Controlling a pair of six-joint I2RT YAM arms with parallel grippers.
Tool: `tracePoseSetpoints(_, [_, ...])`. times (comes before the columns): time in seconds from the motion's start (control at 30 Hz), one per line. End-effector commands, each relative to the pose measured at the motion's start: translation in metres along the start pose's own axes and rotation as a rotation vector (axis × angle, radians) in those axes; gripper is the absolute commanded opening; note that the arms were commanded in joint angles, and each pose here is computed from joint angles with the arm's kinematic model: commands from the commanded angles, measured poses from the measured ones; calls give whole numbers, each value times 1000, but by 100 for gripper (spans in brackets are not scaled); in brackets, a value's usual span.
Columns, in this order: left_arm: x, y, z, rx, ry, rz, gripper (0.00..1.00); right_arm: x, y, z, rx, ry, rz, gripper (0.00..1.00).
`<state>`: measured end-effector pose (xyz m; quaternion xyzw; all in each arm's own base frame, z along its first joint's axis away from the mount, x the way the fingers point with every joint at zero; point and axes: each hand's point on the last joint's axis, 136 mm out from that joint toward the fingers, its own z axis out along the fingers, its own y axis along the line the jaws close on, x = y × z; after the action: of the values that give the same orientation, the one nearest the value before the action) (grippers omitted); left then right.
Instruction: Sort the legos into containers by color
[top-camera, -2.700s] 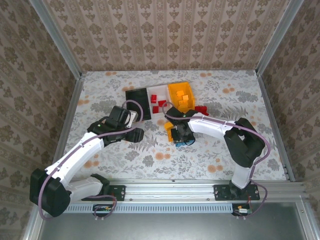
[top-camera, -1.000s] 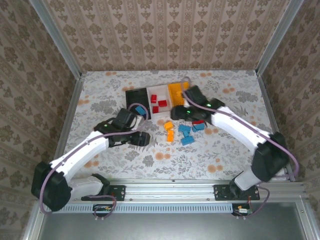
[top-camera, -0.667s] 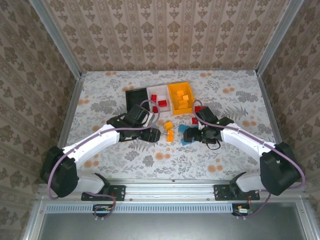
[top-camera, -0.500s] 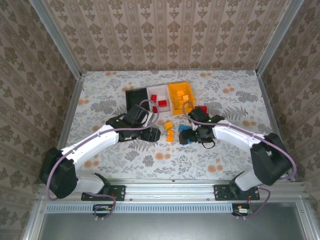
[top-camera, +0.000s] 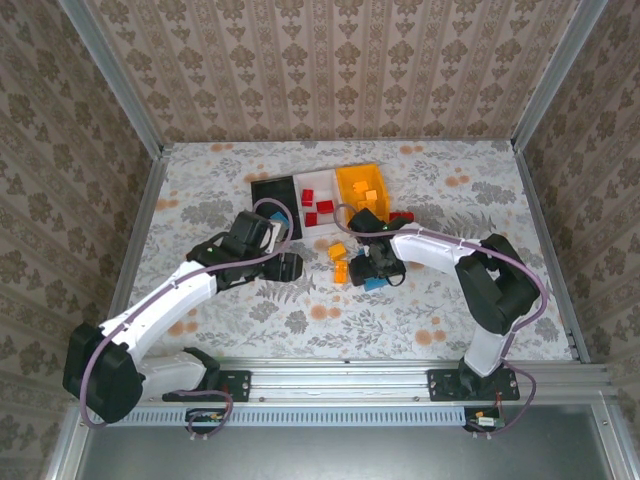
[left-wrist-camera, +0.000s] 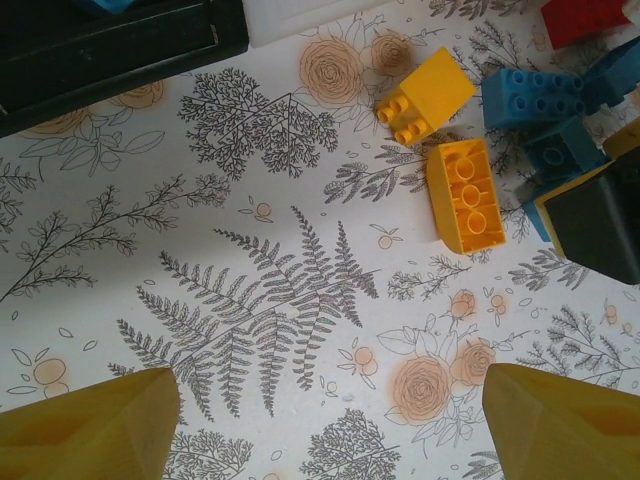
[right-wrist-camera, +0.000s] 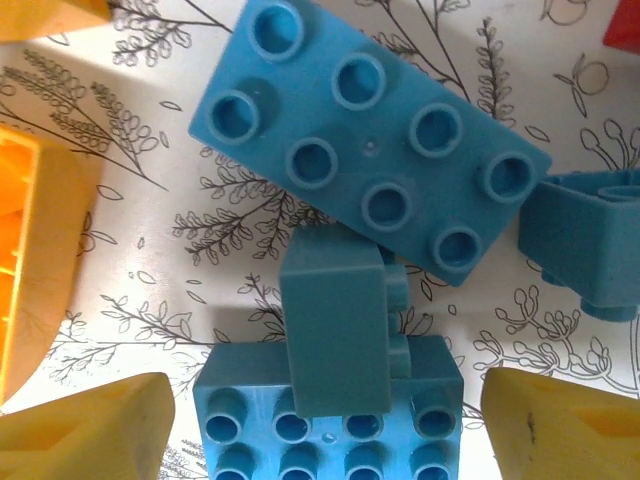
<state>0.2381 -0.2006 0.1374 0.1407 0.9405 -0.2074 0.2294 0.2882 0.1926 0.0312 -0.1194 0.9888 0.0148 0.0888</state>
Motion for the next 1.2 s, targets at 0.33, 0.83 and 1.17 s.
tracePoseSetpoints(0.33, [8,2,-2,13,20,-9,81,13,-4,2,66,67,-4,54])
tracePoseSetpoints(0.83, [2,11,-13,-13,-9,-24,81,-33,27,-89,-112,-157,50,55])
tracePoseSetpoints(1.17, [-1,36,-46,-50,-131,-120,81,-149,119,-120,-474,-302,119,55])
